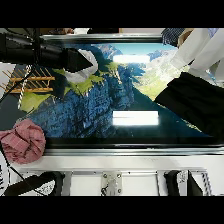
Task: Fold the clothes and pants, and hang the long-sleeved shirts on hangers.
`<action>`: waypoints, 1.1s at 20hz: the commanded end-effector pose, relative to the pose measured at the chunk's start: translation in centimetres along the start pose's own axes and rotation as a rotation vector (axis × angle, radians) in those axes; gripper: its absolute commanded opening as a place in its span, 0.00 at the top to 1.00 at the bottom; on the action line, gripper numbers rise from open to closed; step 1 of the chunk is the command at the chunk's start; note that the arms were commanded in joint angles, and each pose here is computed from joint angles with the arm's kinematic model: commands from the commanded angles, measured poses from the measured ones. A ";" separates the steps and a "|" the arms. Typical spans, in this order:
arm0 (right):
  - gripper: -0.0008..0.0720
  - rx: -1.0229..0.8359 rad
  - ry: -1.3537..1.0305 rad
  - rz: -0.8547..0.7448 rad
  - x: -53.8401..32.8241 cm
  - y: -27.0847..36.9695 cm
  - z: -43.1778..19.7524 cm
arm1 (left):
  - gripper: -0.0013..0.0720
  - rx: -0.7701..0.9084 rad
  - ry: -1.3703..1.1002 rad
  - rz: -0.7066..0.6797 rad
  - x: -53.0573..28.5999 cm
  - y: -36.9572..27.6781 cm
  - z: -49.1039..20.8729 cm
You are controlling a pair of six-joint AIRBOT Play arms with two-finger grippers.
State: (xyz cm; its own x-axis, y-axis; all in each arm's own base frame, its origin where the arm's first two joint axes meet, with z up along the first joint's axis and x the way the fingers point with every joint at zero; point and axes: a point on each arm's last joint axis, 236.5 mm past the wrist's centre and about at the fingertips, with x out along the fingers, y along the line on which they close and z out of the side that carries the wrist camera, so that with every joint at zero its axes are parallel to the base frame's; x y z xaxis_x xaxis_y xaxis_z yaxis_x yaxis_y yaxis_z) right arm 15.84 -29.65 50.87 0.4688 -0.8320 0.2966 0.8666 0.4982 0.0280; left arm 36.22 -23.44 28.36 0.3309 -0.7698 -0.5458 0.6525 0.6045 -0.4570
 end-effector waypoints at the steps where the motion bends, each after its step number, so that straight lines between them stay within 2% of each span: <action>1: 0.97 -0.021 0.053 -0.018 1.8 -0.7 -2.4 | 0.96 0.000 0.002 0.000 0.0 0.0 0.0; 9: 0.97 -0.087 -0.008 -0.054 5.4 -1.9 -3.6 | 0.96 0.000 0.003 -0.001 0.0 0.0 -0.1; 17: 0.97 -0.108 0.098 -0.126 7.5 -5.6 -8.2 | 0.96 0.000 0.043 -0.009 0.0 -0.2 -1.0; 22: 0.97 -0.103 0.279 -0.159 6.9 -7.5 -12.7 | 0.96 0.000 0.044 -0.010 0.0 -0.2 -1.0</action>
State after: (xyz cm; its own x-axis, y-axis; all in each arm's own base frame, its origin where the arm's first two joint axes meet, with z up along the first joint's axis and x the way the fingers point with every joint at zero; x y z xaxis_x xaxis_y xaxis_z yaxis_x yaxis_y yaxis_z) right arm 15.19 -41.34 43.74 0.3506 -0.9248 0.1475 0.9365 0.3475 -0.0472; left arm 35.42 -23.36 27.80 0.2974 -0.7663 -0.5696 0.6553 0.5977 -0.4619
